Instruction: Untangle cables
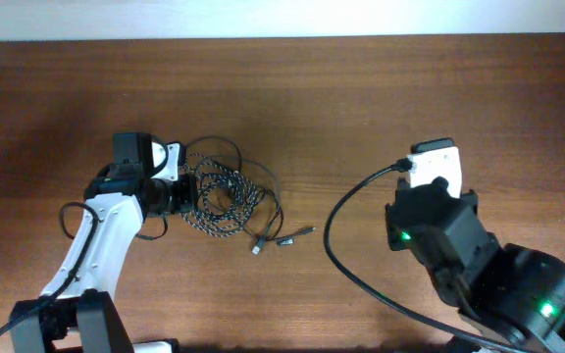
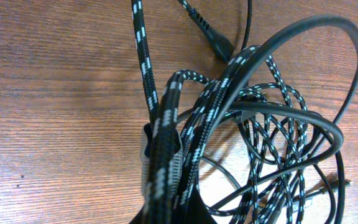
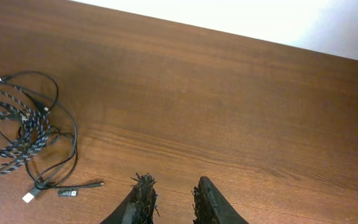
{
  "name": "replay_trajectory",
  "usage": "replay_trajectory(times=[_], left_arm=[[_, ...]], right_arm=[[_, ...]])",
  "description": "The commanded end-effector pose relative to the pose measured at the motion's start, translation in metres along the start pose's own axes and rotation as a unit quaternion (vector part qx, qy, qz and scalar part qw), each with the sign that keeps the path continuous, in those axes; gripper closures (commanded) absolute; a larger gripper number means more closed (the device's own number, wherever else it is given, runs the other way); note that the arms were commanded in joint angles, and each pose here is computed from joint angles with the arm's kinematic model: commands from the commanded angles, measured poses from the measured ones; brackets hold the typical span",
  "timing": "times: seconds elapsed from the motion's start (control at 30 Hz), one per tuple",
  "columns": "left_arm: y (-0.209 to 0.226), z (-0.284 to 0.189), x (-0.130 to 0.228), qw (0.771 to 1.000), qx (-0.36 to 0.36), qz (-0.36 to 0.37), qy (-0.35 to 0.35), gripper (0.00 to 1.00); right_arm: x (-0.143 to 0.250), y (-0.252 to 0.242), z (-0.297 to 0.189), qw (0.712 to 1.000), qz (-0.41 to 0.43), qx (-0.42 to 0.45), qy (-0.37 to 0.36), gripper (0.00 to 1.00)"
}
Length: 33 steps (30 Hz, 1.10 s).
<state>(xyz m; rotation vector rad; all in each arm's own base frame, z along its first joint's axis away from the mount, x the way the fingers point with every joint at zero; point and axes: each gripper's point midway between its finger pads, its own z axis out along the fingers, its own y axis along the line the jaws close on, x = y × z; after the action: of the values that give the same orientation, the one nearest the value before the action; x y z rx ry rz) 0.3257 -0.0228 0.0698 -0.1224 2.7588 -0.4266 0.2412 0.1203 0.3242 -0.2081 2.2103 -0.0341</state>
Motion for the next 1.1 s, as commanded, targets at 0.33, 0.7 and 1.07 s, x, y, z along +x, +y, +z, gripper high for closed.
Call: replay_trajectory(times=[0.33,0.7,1.07], left_arm=[[-0.096,-0.028,0.011,0.955,0.294,-0.013,0.031,1.00],[-0.119,-0.047,0.013,0.926,0.374,-0.018,0.038,1.00],[-0.115,-0.043,0.014,0.878,0.328,-0.316,0.152,1.00]], right_arm=[[0.019,0.051,0.032,0.991,0.091,-0.060,0.080,0.94],[0.057,0.115,0.073,0.969,0.067,-0.129,0.199,0.96],[0.041,0.142,0.055,0.946,0.153,-0.205,0.200,0.71]])
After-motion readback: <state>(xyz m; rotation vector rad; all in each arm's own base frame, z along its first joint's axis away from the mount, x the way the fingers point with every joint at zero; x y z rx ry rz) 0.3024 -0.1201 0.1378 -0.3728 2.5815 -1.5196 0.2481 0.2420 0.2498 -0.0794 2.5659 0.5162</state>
